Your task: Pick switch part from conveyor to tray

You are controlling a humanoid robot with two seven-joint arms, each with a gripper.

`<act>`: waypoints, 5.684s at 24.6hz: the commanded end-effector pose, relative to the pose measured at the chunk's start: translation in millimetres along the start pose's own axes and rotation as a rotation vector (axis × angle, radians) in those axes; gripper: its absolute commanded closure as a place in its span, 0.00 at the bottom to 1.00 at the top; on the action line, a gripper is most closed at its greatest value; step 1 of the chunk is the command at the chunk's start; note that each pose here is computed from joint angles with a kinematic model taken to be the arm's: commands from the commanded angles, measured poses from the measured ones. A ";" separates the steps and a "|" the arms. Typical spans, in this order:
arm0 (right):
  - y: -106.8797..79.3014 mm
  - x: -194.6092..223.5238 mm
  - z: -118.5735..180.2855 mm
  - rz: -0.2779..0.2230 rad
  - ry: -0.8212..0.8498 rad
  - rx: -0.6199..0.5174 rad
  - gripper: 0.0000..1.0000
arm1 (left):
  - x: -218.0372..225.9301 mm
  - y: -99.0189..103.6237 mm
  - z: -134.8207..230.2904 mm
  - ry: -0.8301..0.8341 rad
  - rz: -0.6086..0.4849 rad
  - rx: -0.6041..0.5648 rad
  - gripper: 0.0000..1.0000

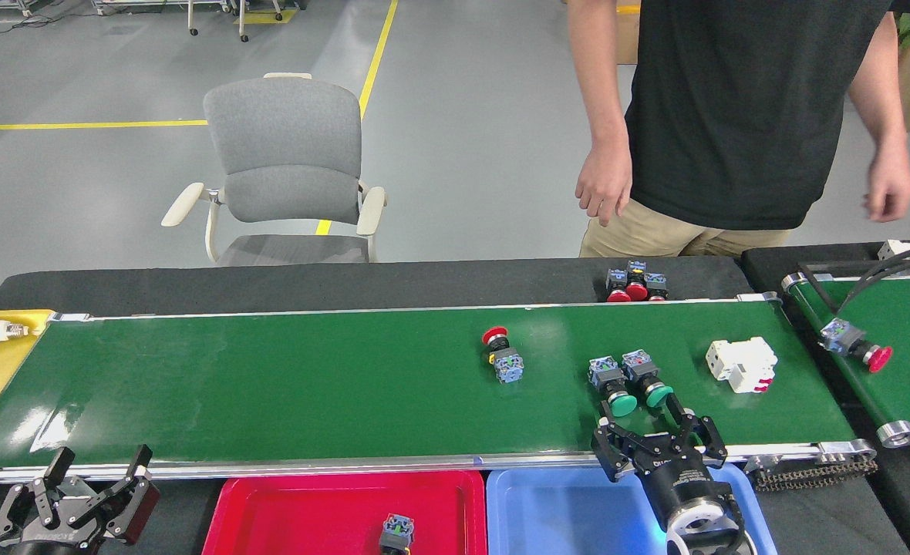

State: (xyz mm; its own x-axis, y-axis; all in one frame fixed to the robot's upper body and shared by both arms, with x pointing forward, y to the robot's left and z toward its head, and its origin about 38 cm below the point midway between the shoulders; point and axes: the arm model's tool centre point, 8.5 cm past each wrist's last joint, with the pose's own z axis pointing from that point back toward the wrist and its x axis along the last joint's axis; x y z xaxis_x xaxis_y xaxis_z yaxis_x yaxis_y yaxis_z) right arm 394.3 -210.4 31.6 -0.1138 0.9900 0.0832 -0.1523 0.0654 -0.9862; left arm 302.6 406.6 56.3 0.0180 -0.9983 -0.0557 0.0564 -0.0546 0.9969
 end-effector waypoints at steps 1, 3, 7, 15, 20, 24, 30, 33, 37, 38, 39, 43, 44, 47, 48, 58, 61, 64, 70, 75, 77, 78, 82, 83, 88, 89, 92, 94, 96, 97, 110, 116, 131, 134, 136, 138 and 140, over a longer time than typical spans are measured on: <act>-12.1 5.4 -10.6 0.010 -0.016 -0.023 0.00 | -5.4 7.3 -4.3 0.001 -0.018 0.016 0.00; -11.2 16.5 -20.9 0.018 -0.042 -0.006 0.00 | -6.5 8.7 -6.5 0.002 -0.019 0.018 0.00; -14.6 36.7 -51.5 0.020 -0.021 0.026 0.26 | -10.0 11.3 -9.4 0.001 -0.028 0.020 0.00; -21.0 50.8 -52.8 0.097 -0.094 0.012 0.90 | -11.2 9.6 -8.2 0.003 -0.030 0.014 0.00; -41.6 104.8 -7.7 0.087 -0.354 -0.103 0.89 | -9.4 10.6 -8.7 -0.001 -0.030 0.018 0.00; -42.8 165.7 47.5 0.088 -0.798 -0.150 0.00 | 4.1 10.8 -14.7 -0.033 -0.024 0.022 0.00; -33.6 169.5 48.5 0.063 -0.860 -0.124 0.00 | 79.2 30.3 -49.5 -0.168 -0.027 0.048 0.00; -33.5 110.9 40.2 -0.002 -0.691 -0.132 0.00 | 129.7 38.0 -68.2 -0.190 -0.059 0.049 0.00; 5.0 2.6 80.8 -0.142 -0.318 -0.097 0.01 | 200.7 47.5 -85.1 -0.233 -0.071 0.049 0.00; 15.6 -14.3 97.4 -0.177 -0.204 -0.090 0.01 | 212.5 45.2 -85.9 -0.239 -0.071 0.028 0.00; 22.9 -27.1 109.2 -0.187 -0.108 -0.077 0.01 | 222.0 45.6 -88.6 -0.241 -0.070 0.019 0.00; 19.8 -55.6 109.6 -0.149 0.108 -0.065 0.01 | 235.9 38.2 -107.9 -0.239 -0.082 -0.020 0.00; 11.0 -62.1 101.7 -0.114 0.134 -0.079 0.01 | 235.9 36.1 -116.0 -0.235 -0.084 -0.034 0.00; -2.6 -57.5 76.0 -0.064 0.112 -0.090 0.01 | 233.4 31.3 -134.2 -0.225 -0.088 -0.066 0.00; -3.0 -50.6 65.3 -0.060 0.091 -0.081 0.01 | 231.4 30.0 -138.7 -0.219 -0.089 -0.075 0.00; -9.6 23.6 -24.5 0.009 0.009 -0.007 0.39 | 220.3 16.9 -151.0 -0.194 -0.084 -0.131 0.00; -6.7 19.6 -24.9 0.070 -0.024 0.009 0.77 | 212.4 16.6 -159.6 -0.169 -0.078 -0.144 0.00; -4.8 23.3 -23.7 0.084 -0.048 0.014 0.85 | 196.0 16.2 -169.3 -0.109 -0.064 -0.158 0.02; -18.2 50.1 -14.4 0.092 -0.157 -0.040 0.88 | 192.3 4.8 -171.0 -0.087 -0.045 -0.189 0.74; -26.5 129.0 44.5 0.091 -0.559 -0.109 0.77 | 205.0 11.0 -151.1 -0.197 -0.003 -0.128 0.95; -25.3 167.4 61.9 0.091 -0.714 -0.114 0.00 | 218.0 11.7 -119.1 -0.337 -0.009 -0.091 0.95; -23.9 178.4 65.8 0.087 -0.748 -0.112 0.00 | 224.6 14.5 -107.0 -0.399 -0.018 -0.077 0.95; -19.2 188.1 71.5 0.088 -0.784 -0.100 0.00 | 243.9 13.1 -39.4 -0.685 -0.056 -0.061 0.83; -19.3 187.2 71.8 0.085 -0.782 -0.101 0.00 | 241.4 12.5 -31.9 -0.709 -0.066 -0.062 0.74; -29.6 97.9 64.9 0.049 -0.568 -0.157 0.00 | 223.0 10.5 -10.5 -0.665 -0.064 -0.064 0.01; -25.6 75.0 69.8 0.006 -0.500 -0.156 0.00 | 221.4 9.5 -6.3 -0.660 -0.062 -0.067 0.01; -10.5 -6.6 89.4 -0.060 -0.243 -0.131 0.00 | 207.9 10.8 -0.2 -0.607 -0.054 -0.060 0.01; 7.5 -37.4 111.6 -0.108 -0.086 -0.100 0.00 | 201.2 11.0 2.8 -0.580 -0.053 -0.059 0.01; 15.0 -48.7 120.3 -0.137 0.010 -0.091 0.00 | 185.5 12.8 2.7 -0.506 -0.051 -0.055 0.01; 15.8 -52.5 119.8 -0.139 0.050 -0.087 0.00 | 175.0 12.6 1.1 -0.450 -0.050 -0.056 0.01; 13.6 17.1 25.1 0.010 0.100 0.010 0.18 | 135.0 15.5 -7.8 -0.223 -0.049 -0.052 0.01; 9.0 22.1 13.6 0.040 0.051 0.024 0.86 | 193.9 40.3 -40.0 -0.420 -0.032 0.013 0.01; -16.0 196.7 72.4 0.106 -0.778 -0.082 0.00 | 211.7 18.9 -107.8 -0.419 -0.021 -0.103 0.02; -17.5 192.9 70.6 0.091 -0.756 -0.087 0.00 | 205.1 12.4 -118.5 -0.371 -0.014 -0.130 0.11; -25.4 168.4 61.2 0.072 -0.684 -0.122 0.00 | 200.7 11.7 -120.6 -0.360 -0.013 -0.133 0.23; -20.2 109.3 57.8 -0.004 -0.499 -0.139 0.00 | 197.7 11.5 -120.5 -0.353 -0.009 -0.127 0.44; -3.1 53.8 71.1 -0.083 -0.308 -0.114 0.00 | 193.0 10.0 -119.8 -0.340 0.006 -0.127 0.63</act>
State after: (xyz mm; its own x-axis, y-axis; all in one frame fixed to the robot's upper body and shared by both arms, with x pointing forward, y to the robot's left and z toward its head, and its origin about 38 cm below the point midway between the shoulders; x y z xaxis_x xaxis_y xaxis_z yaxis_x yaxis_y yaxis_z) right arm 318.3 -147.4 45.8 -0.4635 0.8706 0.1649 -0.0946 0.1364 -0.9861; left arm 421.2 212.3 39.3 -0.3221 -0.9467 -0.0053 0.2132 -0.0780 0.9739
